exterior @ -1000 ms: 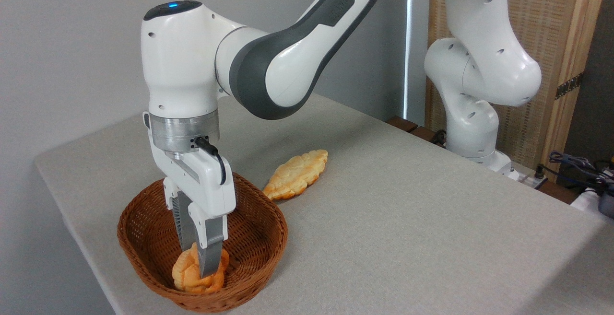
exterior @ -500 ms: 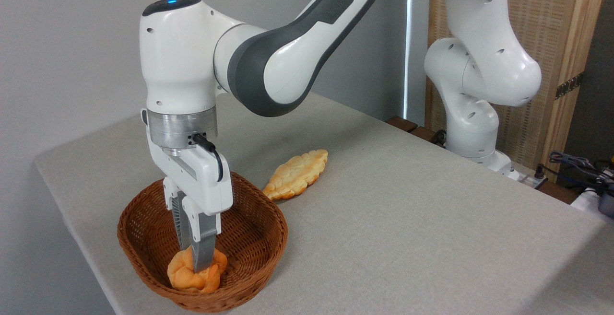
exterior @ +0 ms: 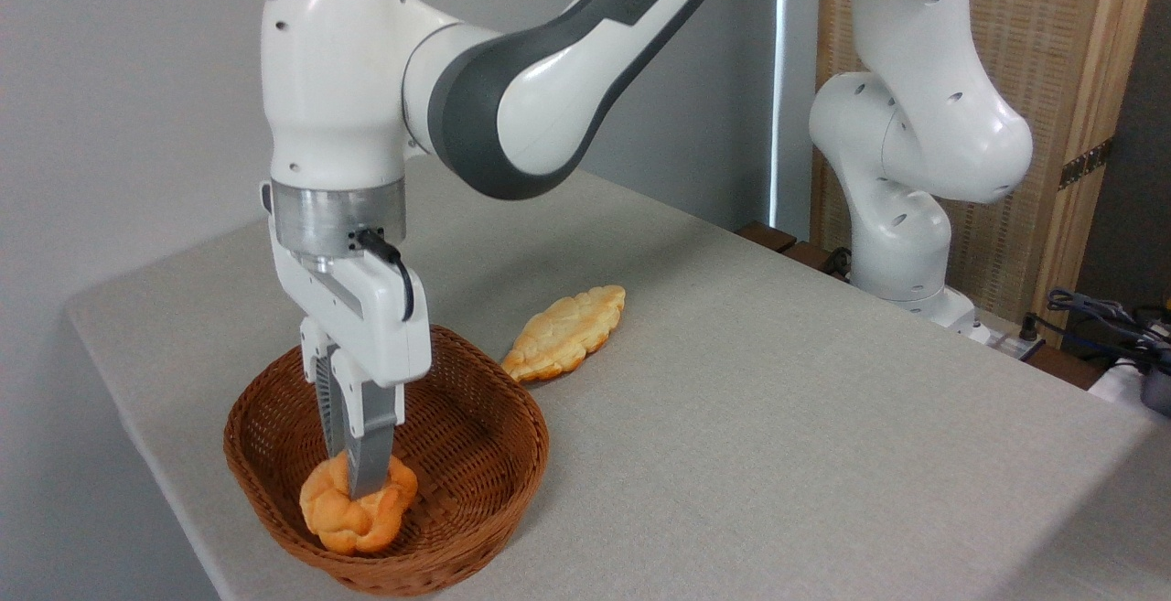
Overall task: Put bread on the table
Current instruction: 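Lift the roll out of the basket and carry it past the golden slice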
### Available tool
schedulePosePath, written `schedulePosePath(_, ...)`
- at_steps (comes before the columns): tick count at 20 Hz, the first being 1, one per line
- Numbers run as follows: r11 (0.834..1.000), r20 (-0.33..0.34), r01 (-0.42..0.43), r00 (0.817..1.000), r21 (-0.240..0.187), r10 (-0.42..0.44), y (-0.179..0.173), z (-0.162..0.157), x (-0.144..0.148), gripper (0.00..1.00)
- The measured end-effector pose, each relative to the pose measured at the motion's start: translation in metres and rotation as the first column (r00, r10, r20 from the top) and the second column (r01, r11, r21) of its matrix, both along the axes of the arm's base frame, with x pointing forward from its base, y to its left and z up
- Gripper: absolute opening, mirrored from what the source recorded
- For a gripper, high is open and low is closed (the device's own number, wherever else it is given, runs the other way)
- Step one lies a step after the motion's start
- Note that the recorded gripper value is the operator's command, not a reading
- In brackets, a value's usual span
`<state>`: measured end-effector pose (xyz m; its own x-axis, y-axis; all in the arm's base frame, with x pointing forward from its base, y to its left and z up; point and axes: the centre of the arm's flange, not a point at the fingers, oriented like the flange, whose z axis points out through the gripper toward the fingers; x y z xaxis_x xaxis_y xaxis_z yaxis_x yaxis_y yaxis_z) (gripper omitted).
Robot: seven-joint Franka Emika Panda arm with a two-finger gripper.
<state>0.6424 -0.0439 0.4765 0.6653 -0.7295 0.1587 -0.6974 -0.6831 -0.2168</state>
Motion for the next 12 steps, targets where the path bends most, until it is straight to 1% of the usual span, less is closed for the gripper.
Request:
schedulePosePath(4, 1.000, 0.046, 0.001, 0.999, -0.001, -0.001, 0.000, 0.029, -0.007, 0.15)
schedulePosePath(6, 1.000, 0.050, 0.021, 0.999, 0.009, -0.021, 0.000, 0.041, -0.012, 0.15)
schedulePosePath(9, 0.994, 0.017, 0.096, 0.995, 0.059, -0.097, 0.007, 0.053, -0.021, 0.15)
schedulePosePath(12, 0.986, -0.032, 0.140, 0.990, 0.093, -0.137, 0.012, 0.067, -0.035, 0.16)
